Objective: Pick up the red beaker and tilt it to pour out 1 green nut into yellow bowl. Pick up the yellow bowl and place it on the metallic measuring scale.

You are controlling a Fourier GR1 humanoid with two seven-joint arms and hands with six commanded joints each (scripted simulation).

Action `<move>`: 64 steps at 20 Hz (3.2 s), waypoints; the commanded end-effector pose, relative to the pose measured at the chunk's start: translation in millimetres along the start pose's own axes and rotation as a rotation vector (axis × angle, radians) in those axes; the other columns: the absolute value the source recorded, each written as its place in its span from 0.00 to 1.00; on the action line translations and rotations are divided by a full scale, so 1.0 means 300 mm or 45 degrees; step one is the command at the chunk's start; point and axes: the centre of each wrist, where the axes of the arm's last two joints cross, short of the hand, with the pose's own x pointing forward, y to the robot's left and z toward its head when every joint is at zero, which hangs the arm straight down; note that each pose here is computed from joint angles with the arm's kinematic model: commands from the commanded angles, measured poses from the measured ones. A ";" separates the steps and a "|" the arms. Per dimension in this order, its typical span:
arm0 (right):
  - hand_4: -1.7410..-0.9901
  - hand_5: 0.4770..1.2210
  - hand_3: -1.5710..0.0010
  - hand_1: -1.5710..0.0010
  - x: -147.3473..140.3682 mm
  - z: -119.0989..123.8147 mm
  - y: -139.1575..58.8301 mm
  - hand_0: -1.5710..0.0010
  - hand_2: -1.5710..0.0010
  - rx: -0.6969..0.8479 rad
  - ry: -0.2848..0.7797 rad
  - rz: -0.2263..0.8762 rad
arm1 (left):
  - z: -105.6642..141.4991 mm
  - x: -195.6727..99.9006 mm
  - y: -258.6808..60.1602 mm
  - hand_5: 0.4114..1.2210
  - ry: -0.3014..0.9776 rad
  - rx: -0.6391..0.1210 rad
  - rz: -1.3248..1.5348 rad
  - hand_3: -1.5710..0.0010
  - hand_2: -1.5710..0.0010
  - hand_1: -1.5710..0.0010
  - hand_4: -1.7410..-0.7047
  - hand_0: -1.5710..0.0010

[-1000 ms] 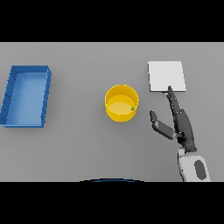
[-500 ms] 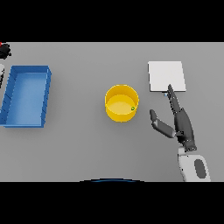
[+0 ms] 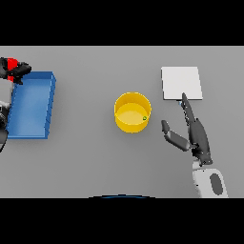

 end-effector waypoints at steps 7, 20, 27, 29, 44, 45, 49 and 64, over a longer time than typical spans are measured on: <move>0.79 0.28 1.00 1.00 0.007 0.001 -0.009 1.00 1.00 0.014 -0.039 -0.007 | 0.202 -0.070 0.057 0.30 -0.082 -0.191 -0.187 0.82 0.78 0.77 0.94 0.74; 0.78 0.34 1.00 1.00 0.049 -0.049 -0.015 1.00 1.00 0.239 -0.074 0.252 | 0.212 -0.049 0.023 0.34 -0.212 -0.045 -0.148 0.99 0.99 0.99 1.00 0.99; 0.68 0.30 1.00 1.00 0.151 -0.207 0.002 1.00 1.00 0.773 -0.253 0.973 | 0.190 -0.041 0.015 0.32 -0.253 -0.081 -0.113 1.00 1.00 1.00 0.99 1.00; 0.68 0.30 1.00 1.00 0.174 -0.243 0.023 1.00 1.00 0.901 -0.336 1.129 | 0.193 -0.048 0.016 0.32 -0.244 -0.087 -0.123 1.00 1.00 1.00 0.99 1.00; 0.64 0.32 1.00 1.00 0.144 -0.407 0.185 1.00 1.00 1.378 -0.301 1.580 | 0.190 -0.060 0.027 0.34 -0.256 -0.106 -0.070 1.00 1.00 1.00 0.98 1.00; 0.63 0.33 1.00 1.00 0.148 -0.411 0.188 1.00 1.00 1.401 -0.289 1.596 | 0.192 -0.062 0.035 0.34 -0.251 -0.101 -0.067 1.00 1.00 1.00 0.98 1.00; 0.60 0.36 1.00 1.00 0.153 -0.438 0.210 1.00 1.00 1.469 -0.251 1.629 | 0.201 -0.060 0.041 0.34 -0.255 -0.099 -0.064 1.00 1.00 1.00 0.99 1.00; 0.09 0.94 0.29 0.12 0.141 -0.440 0.236 0.11 0.22 1.511 -0.261 1.579 | 0.226 -0.078 0.053 0.35 -0.274 -0.103 -0.066 1.00 1.00 1.00 0.98 1.00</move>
